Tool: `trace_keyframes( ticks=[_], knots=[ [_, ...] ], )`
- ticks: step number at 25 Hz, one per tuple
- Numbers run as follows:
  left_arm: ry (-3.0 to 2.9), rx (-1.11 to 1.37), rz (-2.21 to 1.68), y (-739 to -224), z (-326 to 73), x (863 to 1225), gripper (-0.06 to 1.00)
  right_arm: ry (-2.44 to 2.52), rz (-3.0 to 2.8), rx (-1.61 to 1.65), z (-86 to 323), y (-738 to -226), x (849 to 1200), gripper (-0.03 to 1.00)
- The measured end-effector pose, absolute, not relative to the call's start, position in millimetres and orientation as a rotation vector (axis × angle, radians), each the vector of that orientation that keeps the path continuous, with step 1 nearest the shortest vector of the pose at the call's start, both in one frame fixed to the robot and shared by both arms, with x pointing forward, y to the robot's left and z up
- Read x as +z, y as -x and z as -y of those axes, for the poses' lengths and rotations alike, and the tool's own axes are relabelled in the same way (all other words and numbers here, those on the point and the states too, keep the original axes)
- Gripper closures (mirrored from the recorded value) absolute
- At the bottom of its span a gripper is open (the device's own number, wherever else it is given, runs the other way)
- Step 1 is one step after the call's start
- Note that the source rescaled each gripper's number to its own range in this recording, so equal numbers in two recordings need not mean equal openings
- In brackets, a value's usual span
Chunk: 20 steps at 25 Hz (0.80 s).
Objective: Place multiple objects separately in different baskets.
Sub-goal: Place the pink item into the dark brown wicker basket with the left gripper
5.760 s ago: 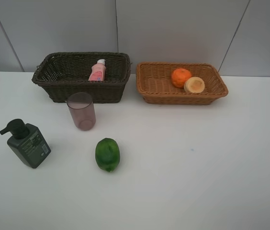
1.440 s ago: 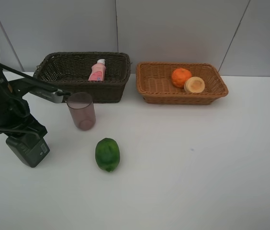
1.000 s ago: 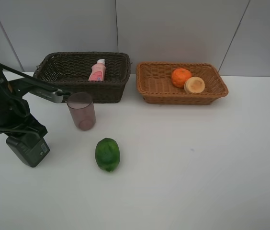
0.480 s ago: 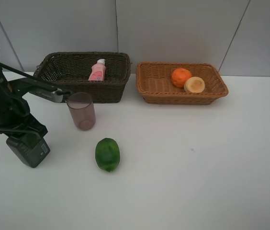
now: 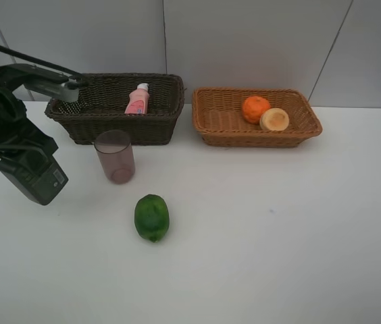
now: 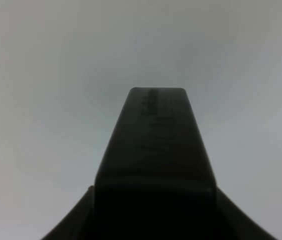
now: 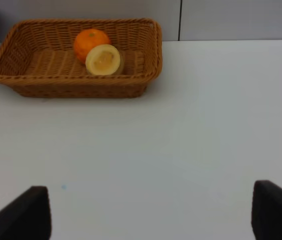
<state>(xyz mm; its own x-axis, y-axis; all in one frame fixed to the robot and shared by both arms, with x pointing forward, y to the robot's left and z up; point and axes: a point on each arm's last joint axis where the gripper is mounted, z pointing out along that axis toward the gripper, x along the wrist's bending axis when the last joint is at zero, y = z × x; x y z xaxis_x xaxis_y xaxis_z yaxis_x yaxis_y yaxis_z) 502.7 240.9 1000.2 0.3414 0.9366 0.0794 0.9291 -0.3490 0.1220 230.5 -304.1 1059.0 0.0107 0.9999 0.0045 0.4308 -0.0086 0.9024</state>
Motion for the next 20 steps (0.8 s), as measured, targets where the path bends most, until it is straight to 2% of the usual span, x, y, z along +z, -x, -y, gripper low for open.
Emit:
trace_keyframes(
  ticks=[12,20],
  knots=[
    [-2.266,0.435,-1.723,-539.2,-232.1,1097.0,0.46,-1.539,-1.518,0.962,304.1,-230.5,1059.0,0.26],
    [-2.179,0.628,-1.655,-556.9,-233.4,1123.8,0.46,-1.539,-1.518,0.962,304.1,-230.5,1059.0,0.26]
  ],
)
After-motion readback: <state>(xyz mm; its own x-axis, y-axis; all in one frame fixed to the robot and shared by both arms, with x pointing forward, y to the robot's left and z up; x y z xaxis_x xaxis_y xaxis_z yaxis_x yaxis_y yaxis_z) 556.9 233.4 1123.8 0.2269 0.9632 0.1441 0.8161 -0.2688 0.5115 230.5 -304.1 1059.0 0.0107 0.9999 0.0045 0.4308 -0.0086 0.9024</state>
